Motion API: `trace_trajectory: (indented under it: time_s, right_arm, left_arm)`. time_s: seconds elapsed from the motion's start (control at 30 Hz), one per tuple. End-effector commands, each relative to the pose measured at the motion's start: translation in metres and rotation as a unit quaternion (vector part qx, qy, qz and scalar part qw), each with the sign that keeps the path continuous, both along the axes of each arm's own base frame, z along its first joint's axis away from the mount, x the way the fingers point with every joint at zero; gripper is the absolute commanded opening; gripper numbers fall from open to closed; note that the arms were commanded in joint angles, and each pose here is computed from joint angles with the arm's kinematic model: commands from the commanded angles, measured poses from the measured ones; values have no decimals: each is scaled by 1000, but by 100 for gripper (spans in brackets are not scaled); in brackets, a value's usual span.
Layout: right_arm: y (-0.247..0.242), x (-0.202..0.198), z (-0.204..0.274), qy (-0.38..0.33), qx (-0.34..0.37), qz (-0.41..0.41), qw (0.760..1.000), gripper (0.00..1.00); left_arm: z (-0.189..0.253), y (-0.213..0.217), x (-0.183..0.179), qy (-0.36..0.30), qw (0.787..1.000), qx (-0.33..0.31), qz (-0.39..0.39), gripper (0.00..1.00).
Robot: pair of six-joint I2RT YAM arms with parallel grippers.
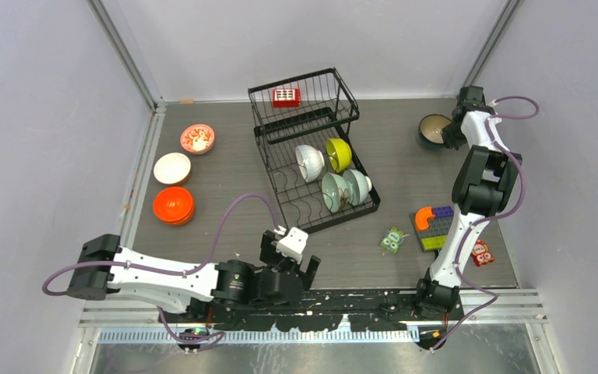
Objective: Unload the bowls from the dish rack
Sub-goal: Place the bowl at the center of the board.
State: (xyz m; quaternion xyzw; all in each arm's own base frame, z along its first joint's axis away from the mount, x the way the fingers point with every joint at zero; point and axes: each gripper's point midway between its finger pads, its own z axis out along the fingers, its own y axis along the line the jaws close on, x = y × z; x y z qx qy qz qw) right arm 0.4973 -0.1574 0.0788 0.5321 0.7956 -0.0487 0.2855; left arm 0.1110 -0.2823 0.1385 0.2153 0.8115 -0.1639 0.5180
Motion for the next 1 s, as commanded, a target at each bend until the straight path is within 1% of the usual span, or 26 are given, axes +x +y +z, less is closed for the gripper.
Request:
trace_trajectory:
  time_s: [0.0, 0.2, 0.57, 0.97]
  right_arm:
    - [-9, 28, 44, -74, -21, 1, 997, 1]
    - [-7, 25, 38, -66, -19, 6, 998, 1]
    - [-4, 20, 31, -57, -15, 13, 998, 25]
    - [-4, 15, 35, -56, -19, 13, 998, 38]
  left_arm:
    - [17, -10, 2, 7, 999, -37, 17, 100]
    - [15, -12, 0, 14, 999, -38, 15, 100]
    - [12, -13, -3, 28, 999, -39, 17, 100]
    - [12, -10, -3, 32, 999, -34, 20, 100]
